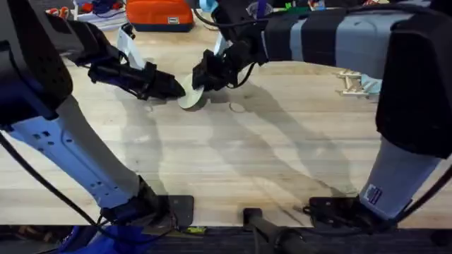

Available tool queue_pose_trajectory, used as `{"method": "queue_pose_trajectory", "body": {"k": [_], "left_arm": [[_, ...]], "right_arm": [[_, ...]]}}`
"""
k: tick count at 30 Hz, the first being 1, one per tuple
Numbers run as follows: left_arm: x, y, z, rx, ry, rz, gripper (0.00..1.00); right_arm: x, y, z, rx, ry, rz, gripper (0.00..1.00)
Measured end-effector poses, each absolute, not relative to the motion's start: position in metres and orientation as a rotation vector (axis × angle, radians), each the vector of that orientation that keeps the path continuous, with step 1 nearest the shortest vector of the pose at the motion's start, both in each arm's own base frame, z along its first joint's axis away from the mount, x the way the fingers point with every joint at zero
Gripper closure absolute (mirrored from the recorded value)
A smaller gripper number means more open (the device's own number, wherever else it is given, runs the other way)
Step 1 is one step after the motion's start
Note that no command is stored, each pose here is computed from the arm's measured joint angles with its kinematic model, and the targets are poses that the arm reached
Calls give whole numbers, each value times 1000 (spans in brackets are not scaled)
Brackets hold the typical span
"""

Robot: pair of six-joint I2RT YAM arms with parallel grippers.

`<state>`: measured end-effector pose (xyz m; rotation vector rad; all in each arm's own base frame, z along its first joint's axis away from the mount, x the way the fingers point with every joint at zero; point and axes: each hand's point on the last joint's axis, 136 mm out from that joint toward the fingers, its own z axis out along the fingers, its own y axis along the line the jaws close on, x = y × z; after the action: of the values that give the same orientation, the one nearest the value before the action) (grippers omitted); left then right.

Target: Pick up the plates from the table one by one and place each into a slot on the dish rack.

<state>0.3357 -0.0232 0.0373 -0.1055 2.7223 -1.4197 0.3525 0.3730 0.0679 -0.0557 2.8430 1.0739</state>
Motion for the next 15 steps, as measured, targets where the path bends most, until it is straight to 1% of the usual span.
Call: {"method": "queue_pose_trajectory", "body": {"k": [4, 11, 15], "left_arm": [[339, -19, 44, -38, 2762, -1369, 960], [343, -14, 57, 23, 2775, -1322, 960], [340, -12, 75, 63, 2777, -1256, 960]], "right_arm": [[350, 377, 70, -81, 2837, 1084, 974], [349, 378, 70, -158, 2819, 1077, 974], [349, 378, 70, -213, 2802, 1068, 974]]}}
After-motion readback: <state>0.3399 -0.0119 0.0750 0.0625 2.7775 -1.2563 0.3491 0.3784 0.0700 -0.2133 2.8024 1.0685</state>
